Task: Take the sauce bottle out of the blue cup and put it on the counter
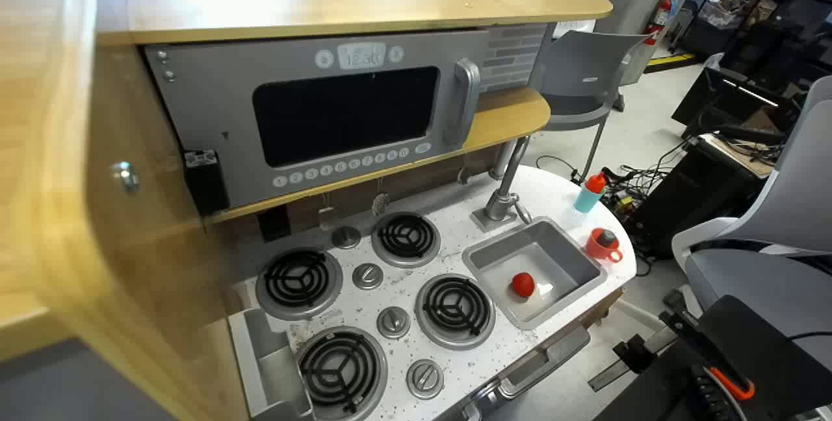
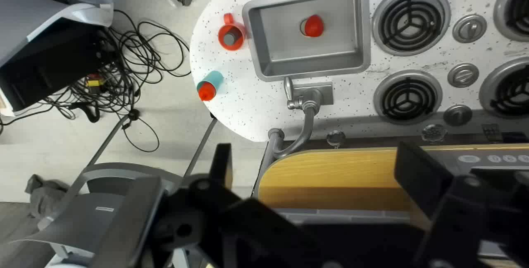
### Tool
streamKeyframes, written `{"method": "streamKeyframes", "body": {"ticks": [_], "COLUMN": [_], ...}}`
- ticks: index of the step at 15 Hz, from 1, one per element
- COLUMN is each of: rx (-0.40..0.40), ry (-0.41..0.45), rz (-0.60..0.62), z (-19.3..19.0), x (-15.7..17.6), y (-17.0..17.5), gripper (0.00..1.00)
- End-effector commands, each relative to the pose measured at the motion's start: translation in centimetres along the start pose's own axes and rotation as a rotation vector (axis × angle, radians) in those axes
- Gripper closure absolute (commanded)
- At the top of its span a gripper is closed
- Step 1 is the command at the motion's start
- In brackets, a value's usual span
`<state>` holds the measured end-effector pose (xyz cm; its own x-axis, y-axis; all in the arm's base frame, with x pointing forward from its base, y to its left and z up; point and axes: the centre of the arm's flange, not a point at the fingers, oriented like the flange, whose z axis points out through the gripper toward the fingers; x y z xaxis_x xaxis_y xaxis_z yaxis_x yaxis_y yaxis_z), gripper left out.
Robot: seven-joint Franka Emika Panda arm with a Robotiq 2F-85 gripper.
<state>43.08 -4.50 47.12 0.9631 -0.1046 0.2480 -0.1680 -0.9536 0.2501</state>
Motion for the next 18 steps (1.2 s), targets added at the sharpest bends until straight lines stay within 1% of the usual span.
{"method": "streamKeyframes", "body": {"ticks": [1,12,13,14,16,18], "rx": [0.000,0.000,-0.003,0.013,0.035,0.050], "ry": [0.001,0.001,0.009,0.021,0.040,0.060], "rz": [0.000,0.000,-0.007,-0.011,-0.018,-0.032], "z": [0.0,0.0,0.1,0.4,1.0,1.7], "x": [0.0,0.0,0.4,0.6,1.2,2.1], "y": [0.0,0.0,-0.2,0.0,1.7,4.3], "gripper": [0.00,0.00,0.00,0.00,0.00,0.00]}}
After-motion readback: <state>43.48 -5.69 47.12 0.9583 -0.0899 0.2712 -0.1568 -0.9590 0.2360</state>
